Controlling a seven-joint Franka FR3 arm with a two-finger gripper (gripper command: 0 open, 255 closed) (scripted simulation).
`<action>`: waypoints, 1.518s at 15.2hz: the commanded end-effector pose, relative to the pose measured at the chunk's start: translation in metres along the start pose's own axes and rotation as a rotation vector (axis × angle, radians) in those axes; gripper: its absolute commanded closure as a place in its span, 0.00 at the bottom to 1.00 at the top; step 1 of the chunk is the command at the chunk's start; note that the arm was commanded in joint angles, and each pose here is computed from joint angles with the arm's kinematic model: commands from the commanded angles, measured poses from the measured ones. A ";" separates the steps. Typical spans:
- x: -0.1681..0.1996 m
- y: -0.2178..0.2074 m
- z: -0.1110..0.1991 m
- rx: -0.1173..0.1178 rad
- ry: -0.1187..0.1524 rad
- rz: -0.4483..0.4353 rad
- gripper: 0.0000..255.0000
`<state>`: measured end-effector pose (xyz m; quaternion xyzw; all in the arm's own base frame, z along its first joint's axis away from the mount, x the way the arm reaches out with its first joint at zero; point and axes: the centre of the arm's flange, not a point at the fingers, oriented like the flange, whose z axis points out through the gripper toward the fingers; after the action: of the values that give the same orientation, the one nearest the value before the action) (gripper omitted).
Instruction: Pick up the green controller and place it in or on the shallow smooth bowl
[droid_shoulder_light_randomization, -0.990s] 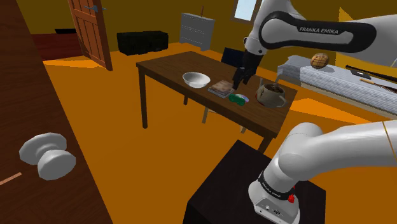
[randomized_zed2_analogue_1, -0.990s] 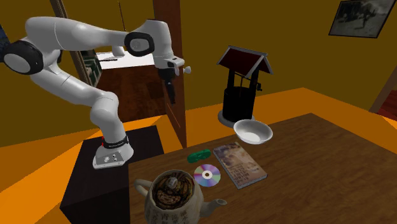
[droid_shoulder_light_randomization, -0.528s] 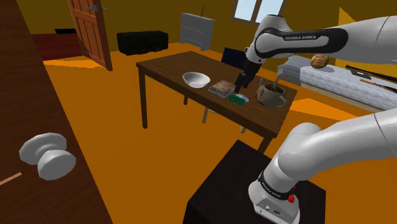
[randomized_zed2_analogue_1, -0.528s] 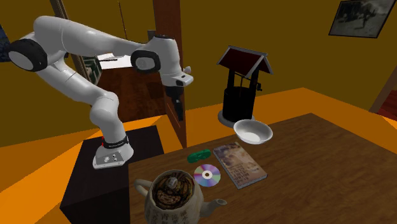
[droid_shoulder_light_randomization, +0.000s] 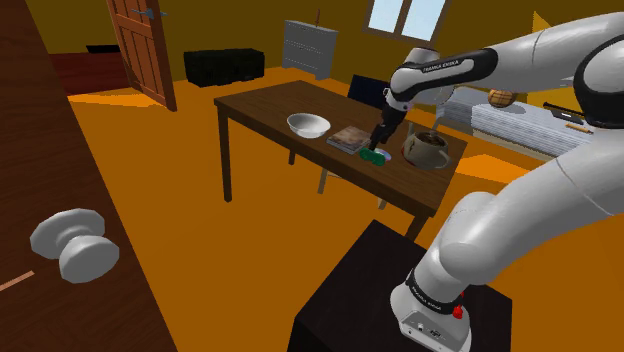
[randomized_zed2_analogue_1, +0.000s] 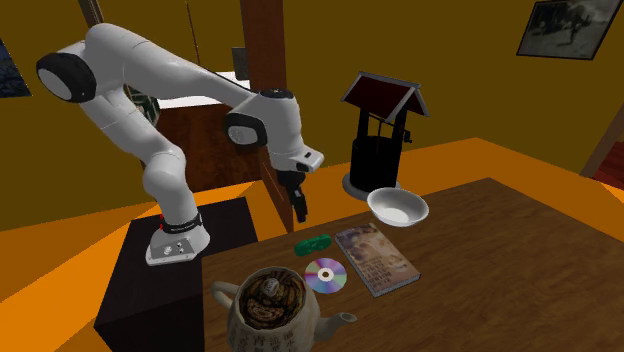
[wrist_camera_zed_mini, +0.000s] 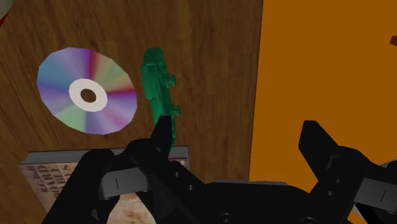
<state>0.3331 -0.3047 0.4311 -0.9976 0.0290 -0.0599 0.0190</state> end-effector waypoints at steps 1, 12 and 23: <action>0.002 0.024 0.017 0.005 0.004 -0.007 0.00; 0.012 0.069 0.081 0.022 0.012 -0.018 0.00; 0.012 0.069 0.089 0.022 0.012 -0.018 1.00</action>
<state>0.3517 -0.3712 0.3409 -0.9972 0.0195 -0.0662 0.0291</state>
